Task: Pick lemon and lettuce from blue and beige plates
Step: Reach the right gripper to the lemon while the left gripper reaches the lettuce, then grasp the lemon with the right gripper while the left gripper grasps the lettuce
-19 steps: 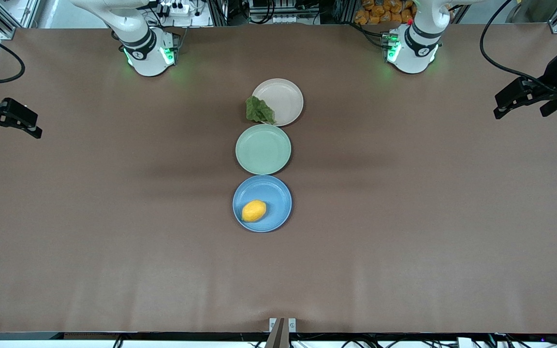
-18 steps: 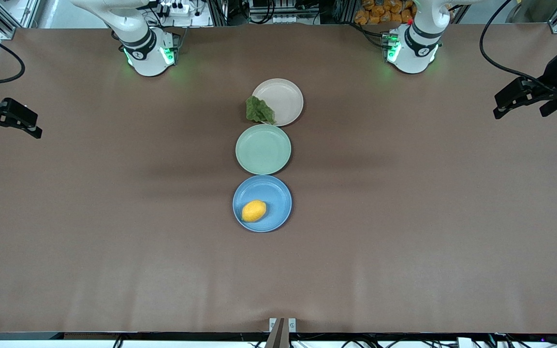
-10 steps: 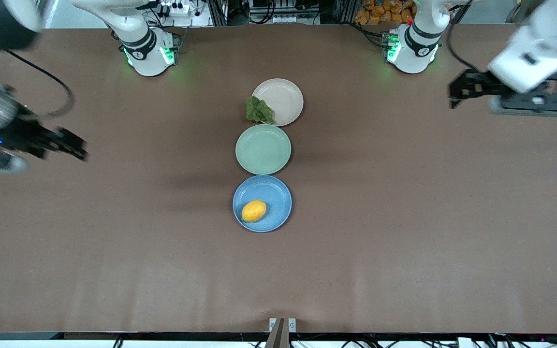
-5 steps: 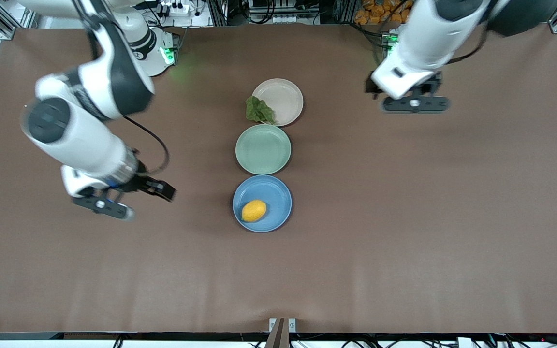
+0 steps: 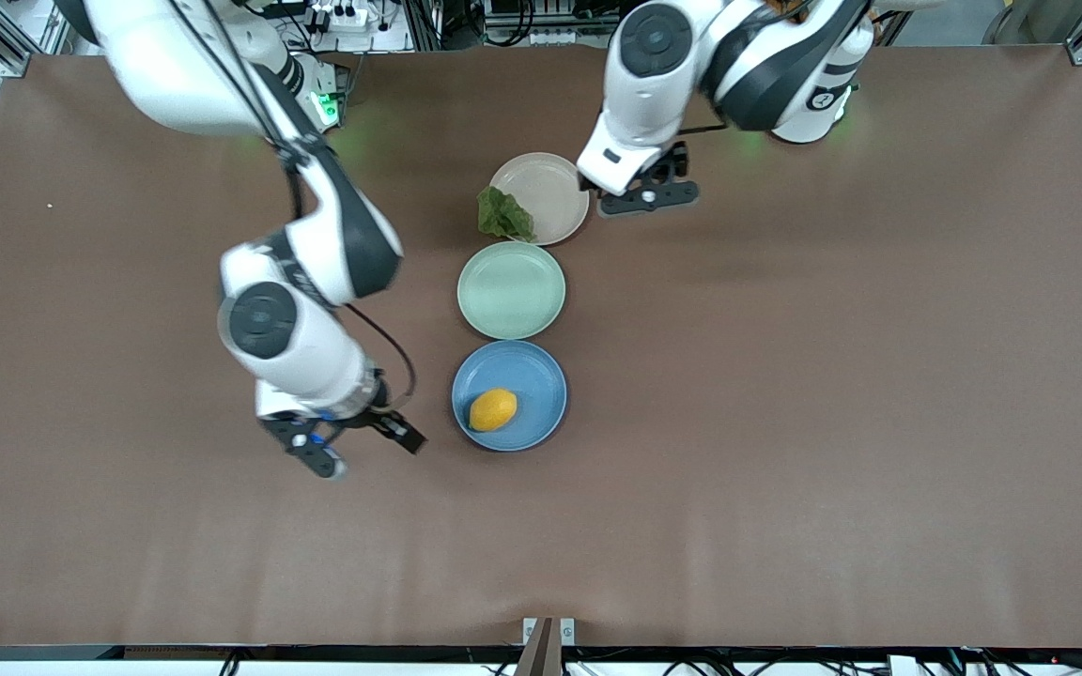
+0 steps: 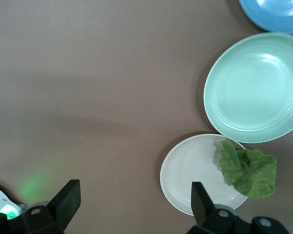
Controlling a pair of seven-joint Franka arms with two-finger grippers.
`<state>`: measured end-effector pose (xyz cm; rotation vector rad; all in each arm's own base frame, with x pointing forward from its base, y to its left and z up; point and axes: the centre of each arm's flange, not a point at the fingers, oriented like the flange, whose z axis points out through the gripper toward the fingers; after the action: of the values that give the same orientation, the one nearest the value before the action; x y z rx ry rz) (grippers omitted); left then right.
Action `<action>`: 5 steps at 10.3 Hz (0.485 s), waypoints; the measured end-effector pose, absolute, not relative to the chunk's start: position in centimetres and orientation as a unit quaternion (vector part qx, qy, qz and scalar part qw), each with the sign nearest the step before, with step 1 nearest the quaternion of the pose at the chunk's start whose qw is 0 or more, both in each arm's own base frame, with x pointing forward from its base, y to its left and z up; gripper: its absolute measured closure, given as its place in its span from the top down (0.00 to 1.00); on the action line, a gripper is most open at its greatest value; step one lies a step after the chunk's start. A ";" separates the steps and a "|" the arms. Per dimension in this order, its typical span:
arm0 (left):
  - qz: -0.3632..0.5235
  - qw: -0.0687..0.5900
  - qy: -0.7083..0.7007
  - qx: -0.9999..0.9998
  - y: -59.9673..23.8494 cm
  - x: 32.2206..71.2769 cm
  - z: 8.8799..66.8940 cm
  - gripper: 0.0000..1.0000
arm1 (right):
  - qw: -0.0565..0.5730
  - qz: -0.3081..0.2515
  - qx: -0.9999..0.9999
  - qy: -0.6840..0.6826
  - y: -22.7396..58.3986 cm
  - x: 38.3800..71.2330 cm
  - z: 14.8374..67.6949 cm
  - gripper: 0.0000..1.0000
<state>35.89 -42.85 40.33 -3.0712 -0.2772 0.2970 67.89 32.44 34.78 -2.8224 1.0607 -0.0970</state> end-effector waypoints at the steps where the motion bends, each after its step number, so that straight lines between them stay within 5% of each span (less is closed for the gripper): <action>1: 0.100 0.011 -0.115 -0.988 -44.2 35.4 38.8 1.00 | 0.065 -0.030 -0.928 0.365 34.2 67.4 33.0 1.00; 5: 0.106 -0.031 -0.173 -0.979 -49.2 32.8 34.8 1.00 | 0.074 -0.001 -0.915 0.397 39.1 65.3 27.1 1.00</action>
<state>32.83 -49.17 34.81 -3.1364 -0.5528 0.3401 65.31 39.07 27.12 -2.7462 1.1908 -0.0032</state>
